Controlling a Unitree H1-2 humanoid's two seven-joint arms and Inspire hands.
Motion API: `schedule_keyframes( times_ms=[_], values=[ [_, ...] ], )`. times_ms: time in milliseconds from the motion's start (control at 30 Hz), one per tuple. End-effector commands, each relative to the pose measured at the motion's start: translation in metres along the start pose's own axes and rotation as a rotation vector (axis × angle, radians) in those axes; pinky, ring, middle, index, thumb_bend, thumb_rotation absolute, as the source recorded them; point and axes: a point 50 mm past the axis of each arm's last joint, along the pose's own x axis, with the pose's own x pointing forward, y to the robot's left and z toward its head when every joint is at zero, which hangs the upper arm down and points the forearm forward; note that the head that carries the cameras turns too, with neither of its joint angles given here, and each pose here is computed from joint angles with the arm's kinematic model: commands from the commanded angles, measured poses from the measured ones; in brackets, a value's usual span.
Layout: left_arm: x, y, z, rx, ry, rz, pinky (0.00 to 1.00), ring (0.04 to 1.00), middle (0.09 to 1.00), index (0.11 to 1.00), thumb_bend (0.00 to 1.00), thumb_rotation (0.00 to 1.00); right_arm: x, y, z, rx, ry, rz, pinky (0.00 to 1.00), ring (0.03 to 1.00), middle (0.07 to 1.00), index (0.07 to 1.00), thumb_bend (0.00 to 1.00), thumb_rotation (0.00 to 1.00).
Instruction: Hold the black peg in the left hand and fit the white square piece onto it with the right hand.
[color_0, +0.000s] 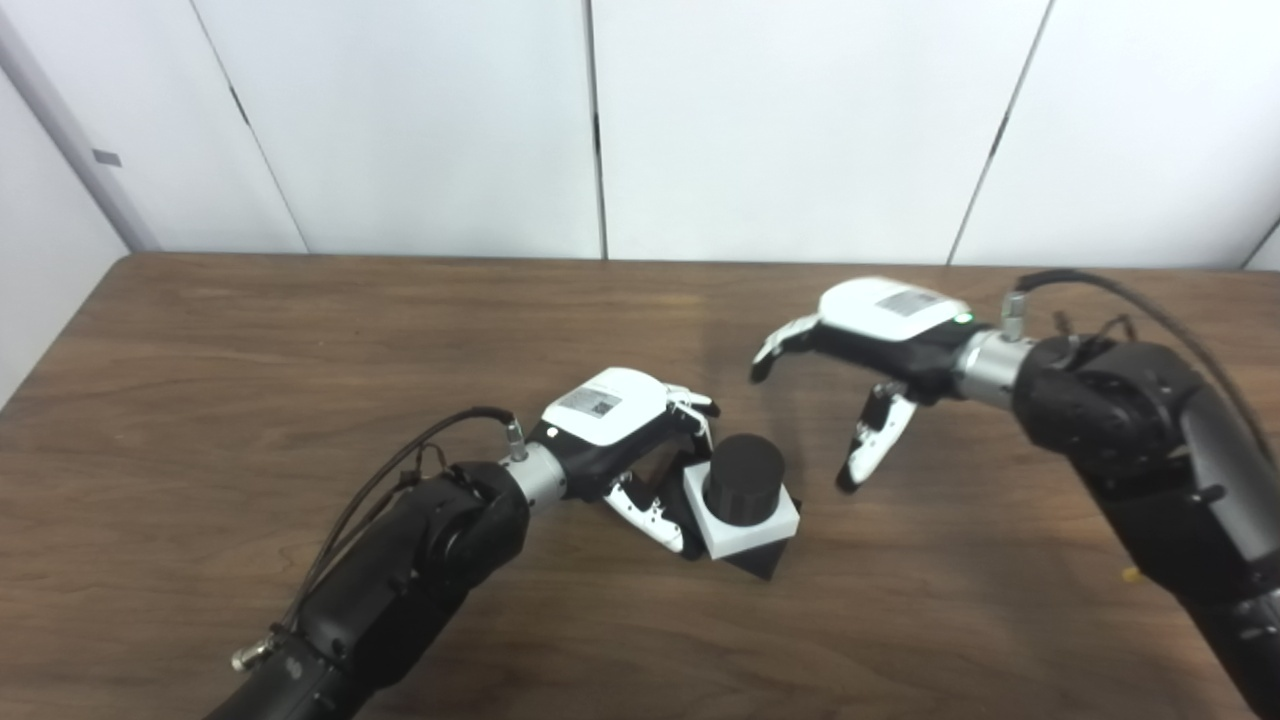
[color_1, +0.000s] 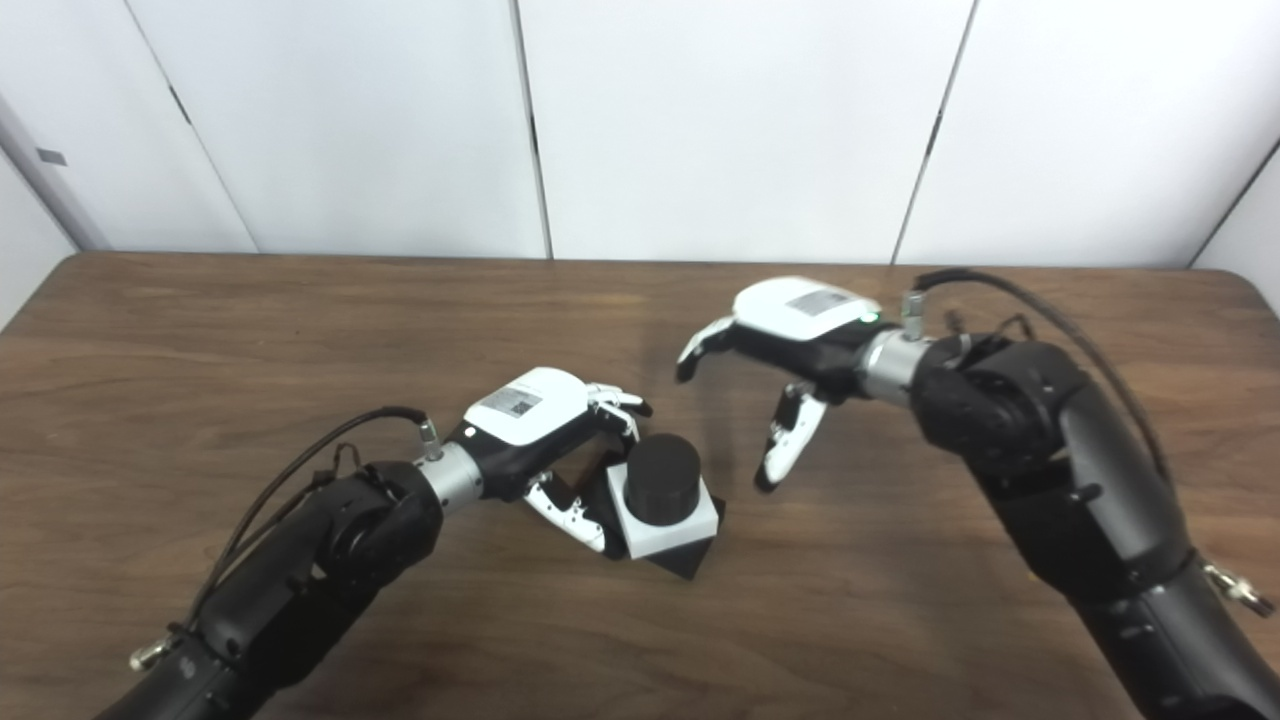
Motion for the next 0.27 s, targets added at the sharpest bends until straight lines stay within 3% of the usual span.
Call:
schedule_keyframes(
  times_ms=[0,233],
  values=[
    [-0.009,-0.011,-0.008,0.039,0.027,-0.077,0.83,0.892,0.877,0.487,0.52,0.07,-0.009,-0.022,-0.008,0.002,0.014,-0.118,0.64,0.779,0.798,0.696,0.80,0.13],
    [-0.010,-0.011,-0.009,0.027,0.033,-0.080,0.84,0.900,0.883,0.487,0.52,0.07,-0.037,-0.003,-0.029,0.198,0.073,-0.355,0.59,0.737,0.779,0.692,0.76,0.09]
  ],
)
